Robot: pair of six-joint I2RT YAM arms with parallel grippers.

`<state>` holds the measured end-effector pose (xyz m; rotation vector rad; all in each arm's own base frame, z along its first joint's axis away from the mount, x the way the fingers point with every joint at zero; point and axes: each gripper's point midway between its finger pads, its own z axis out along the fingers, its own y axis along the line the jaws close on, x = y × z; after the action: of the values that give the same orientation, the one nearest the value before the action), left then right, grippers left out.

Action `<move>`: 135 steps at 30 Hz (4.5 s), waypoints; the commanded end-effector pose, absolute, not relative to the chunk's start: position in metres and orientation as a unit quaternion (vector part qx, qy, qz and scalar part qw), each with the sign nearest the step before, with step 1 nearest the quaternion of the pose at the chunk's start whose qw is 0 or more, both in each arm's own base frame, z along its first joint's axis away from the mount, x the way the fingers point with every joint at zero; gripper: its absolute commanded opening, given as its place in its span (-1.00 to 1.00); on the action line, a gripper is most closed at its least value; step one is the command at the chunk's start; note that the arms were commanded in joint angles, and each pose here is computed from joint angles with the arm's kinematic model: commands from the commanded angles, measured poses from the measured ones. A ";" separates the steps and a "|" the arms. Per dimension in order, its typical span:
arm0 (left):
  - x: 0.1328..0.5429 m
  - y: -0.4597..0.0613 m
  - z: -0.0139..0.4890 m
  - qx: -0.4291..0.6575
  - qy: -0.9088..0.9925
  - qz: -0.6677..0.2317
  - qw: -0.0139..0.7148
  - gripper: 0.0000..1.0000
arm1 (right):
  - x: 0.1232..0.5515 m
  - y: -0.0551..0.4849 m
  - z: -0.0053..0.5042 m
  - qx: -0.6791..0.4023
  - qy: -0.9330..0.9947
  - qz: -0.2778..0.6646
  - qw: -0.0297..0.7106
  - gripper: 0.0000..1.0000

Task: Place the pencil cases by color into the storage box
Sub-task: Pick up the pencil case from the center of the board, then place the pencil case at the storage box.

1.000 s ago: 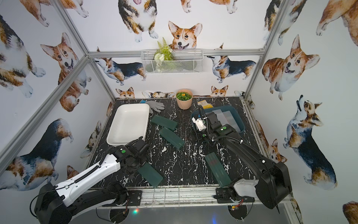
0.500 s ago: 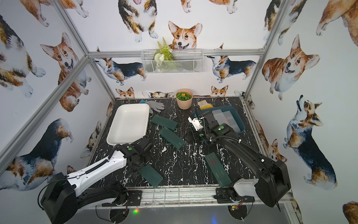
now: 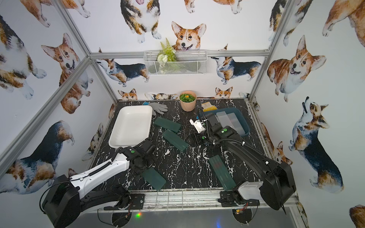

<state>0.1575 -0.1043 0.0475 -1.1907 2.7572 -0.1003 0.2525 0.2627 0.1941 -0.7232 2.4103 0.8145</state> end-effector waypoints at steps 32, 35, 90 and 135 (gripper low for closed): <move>0.177 -0.101 0.034 -0.394 0.917 0.002 0.064 0.34 | 0.250 0.259 0.200 -0.280 0.877 0.289 0.261 0.74; 0.187 -0.109 0.047 -0.381 0.922 -0.012 0.074 0.28 | 0.250 0.256 0.202 -0.280 0.877 0.285 0.268 0.75; 0.537 0.048 0.120 -0.620 0.746 -0.138 0.201 0.27 | 0.274 0.212 0.251 -0.213 0.881 0.235 0.351 0.73; 0.594 0.060 0.072 -0.699 0.668 -0.148 0.206 0.87 | 0.271 0.213 0.236 -0.219 0.901 0.208 0.313 0.73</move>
<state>0.5820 0.0613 0.0548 -1.9585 1.9199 -0.3437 0.2731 0.2144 0.2360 -0.5682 2.3721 0.5544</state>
